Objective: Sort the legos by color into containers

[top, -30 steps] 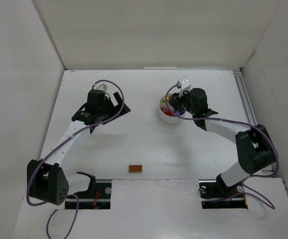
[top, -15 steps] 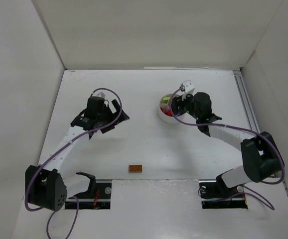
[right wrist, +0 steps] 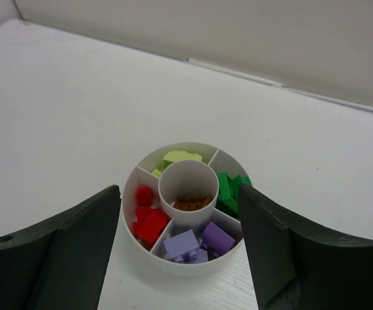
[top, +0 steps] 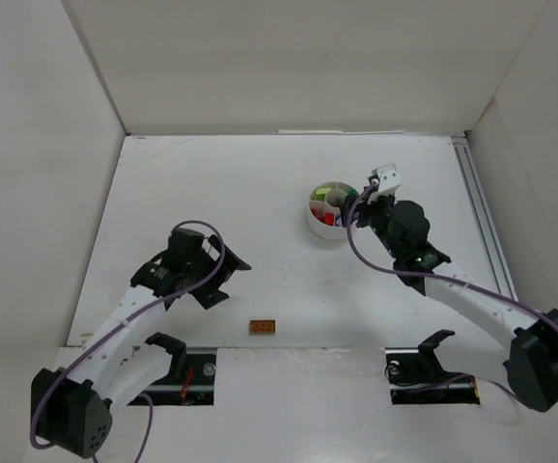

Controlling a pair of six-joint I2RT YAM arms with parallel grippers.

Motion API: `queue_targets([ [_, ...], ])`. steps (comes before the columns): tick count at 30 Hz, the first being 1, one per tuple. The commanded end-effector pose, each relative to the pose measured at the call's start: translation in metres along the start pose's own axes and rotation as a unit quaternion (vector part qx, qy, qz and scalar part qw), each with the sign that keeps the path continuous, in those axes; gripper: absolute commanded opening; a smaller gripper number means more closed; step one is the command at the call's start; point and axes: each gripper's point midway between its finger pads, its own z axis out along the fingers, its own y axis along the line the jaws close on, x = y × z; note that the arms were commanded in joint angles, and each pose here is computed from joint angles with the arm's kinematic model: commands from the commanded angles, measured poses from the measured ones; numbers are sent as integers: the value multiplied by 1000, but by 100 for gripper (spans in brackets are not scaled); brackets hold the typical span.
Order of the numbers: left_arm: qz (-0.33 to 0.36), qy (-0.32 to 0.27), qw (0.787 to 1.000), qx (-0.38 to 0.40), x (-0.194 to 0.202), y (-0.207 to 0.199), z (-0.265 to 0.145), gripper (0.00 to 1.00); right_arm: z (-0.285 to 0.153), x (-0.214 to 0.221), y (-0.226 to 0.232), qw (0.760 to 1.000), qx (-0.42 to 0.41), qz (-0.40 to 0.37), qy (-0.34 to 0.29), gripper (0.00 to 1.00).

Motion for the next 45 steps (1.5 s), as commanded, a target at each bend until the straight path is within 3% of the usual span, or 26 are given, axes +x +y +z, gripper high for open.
queue_targets([
  [1, -109, 16, 994, -14, 22, 15, -11, 100, -22, -36, -17, 994, 85, 32, -61, 78],
  [4, -157, 26, 987, 4, 36, 19, -18, 98, -37, -38, -24, 990, 114, 42, -69, 81],
  [8, -155, 29, 987, 3, 40, 21, -14, 100, -45, -33, -19, 990, 114, 39, -69, 81],
  [14, -50, 75, 993, -80, 69, 17, 8, 100, -44, -34, -10, 992, 107, 32, -61, 81],
  [17, 6, 123, 983, -139, 99, 24, 18, 100, -45, -31, -10, 992, 113, 26, -55, 81],
  [21, 41, 136, 976, -166, 112, 14, 23, 100, -45, -31, -7, 992, 109, 21, -54, 81],
  [26, 25, 136, 966, -217, 114, 34, 28, 100, -46, -31, -12, 991, 121, 22, -54, 81],
  [35, -13, 107, 967, -230, 118, 49, 28, 100, -39, -22, -8, 993, 115, 11, -40, 81],
  [45, -59, 62, 978, -191, 112, 38, 48, 100, -38, -23, -5, 994, 105, 2, -39, 81],
])
